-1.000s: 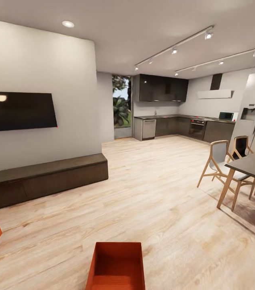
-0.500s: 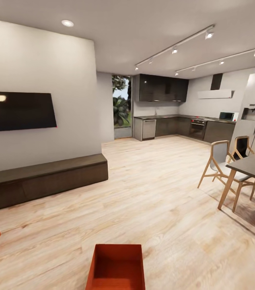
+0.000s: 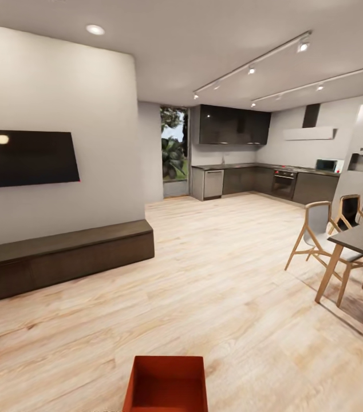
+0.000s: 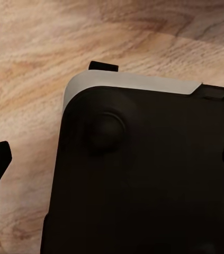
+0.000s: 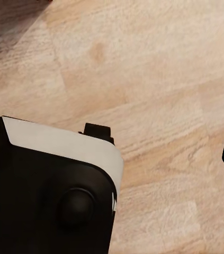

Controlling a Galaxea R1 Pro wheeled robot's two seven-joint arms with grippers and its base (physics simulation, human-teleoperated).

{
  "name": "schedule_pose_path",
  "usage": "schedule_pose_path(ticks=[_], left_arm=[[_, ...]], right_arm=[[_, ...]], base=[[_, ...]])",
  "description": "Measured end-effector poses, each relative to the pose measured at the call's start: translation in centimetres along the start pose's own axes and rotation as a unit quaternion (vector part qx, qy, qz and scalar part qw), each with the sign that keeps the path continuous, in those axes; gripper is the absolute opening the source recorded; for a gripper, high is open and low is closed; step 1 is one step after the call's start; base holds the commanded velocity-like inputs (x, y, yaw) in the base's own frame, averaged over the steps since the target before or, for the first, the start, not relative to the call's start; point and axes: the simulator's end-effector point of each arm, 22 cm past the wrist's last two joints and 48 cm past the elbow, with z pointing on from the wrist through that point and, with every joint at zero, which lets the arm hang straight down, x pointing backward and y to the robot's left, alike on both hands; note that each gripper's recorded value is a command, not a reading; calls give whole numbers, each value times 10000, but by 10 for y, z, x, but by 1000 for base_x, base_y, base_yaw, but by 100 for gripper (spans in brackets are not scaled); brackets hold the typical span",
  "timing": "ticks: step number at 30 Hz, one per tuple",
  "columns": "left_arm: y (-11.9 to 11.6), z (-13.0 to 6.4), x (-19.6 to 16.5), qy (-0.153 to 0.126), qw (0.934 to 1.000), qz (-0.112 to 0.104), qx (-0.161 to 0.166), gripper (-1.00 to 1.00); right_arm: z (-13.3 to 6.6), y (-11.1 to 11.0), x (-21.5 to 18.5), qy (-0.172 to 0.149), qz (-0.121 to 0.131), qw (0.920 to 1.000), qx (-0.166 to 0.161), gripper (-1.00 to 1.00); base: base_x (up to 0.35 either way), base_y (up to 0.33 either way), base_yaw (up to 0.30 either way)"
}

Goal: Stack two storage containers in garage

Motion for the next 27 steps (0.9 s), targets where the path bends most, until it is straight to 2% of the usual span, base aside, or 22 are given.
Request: schedule_pose_path(ticks=[4,13,16,21,27], left_arm=[[0,0,0,-1,10000,1,3,100],[0,0,0,5,10000,-9,-1,100],[1,0,0,8,9999,-106,-12,100],[2,0,1,11,9991,-425,-38,100],[2,0,1,10,9988,-488,-44,100]], right_arm=[[0,-1,0,6,-2,10000,3,100],[0,-1,0,6,-11,10000,-2,100],[0,-1,0,6,-11,10000,-3,100],[0,-1,0,6,-11,10000,-3,100],[0,-1,0,6,-11,10000,-1,100]], base=[[2,0,130],[0,46,11],[0,254,1],[0,278,0],[0,62,0]])
